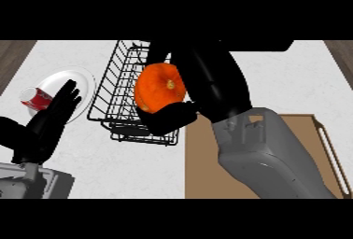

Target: Pick the squash from the tray and place it in the tiered basket

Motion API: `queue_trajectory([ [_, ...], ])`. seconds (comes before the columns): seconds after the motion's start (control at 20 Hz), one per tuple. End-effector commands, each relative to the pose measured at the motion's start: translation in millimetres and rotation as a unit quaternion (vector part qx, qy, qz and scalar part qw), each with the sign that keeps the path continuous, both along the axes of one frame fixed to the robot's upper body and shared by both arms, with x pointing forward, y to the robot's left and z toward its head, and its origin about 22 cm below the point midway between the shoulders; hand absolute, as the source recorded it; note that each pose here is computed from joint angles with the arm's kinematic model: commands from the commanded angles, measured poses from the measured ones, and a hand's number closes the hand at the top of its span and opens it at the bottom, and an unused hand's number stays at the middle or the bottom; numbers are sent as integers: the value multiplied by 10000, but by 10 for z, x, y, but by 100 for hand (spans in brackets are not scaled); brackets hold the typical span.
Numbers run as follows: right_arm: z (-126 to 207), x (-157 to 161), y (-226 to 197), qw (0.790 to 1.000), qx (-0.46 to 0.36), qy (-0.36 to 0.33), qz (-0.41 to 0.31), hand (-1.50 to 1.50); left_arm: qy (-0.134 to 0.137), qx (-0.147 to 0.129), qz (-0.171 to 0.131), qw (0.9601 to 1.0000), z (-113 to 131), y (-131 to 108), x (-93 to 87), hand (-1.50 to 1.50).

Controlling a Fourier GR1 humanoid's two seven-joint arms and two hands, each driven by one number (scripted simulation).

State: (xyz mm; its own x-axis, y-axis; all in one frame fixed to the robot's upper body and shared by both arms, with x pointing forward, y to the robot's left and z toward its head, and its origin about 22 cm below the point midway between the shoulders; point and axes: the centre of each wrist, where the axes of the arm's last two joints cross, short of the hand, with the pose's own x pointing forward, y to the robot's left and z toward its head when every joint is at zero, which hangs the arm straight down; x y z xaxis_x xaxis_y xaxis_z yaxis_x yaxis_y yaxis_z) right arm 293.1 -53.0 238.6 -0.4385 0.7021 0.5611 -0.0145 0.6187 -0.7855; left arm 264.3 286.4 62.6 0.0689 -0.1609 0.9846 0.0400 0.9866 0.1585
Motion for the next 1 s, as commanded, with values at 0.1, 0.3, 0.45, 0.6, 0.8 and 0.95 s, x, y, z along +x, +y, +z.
queue_trajectory([
  [0.1, 39, 83, 402, 9994, -145, 297, -99, 150, 426, -183, 105, 9989, -334, 6, -44, 0],
  [0.3, -192, 257, 526, 9984, -268, 432, -238, 150, 418, -253, 57, 9988, -237, 11, 16, 0],
  [0.45, -233, 330, 461, 9987, -238, 429, -168, 150, 393, -197, 100, 9990, -215, 21, -34, 0],
  [0.6, -238, 354, 535, 9989, -339, 242, -235, 150, 350, -211, 109, 9991, -317, -19, -2, 0],
  [0.8, -573, 384, 652, 9984, -336, 107, -447, 150, 442, -255, 92, 9987, -366, 27, 62, 0],
  [0.95, -588, 522, 701, 9977, -379, 60, -567, 150, 340, -182, 125, 9992, -324, 84, 6, 0],
])
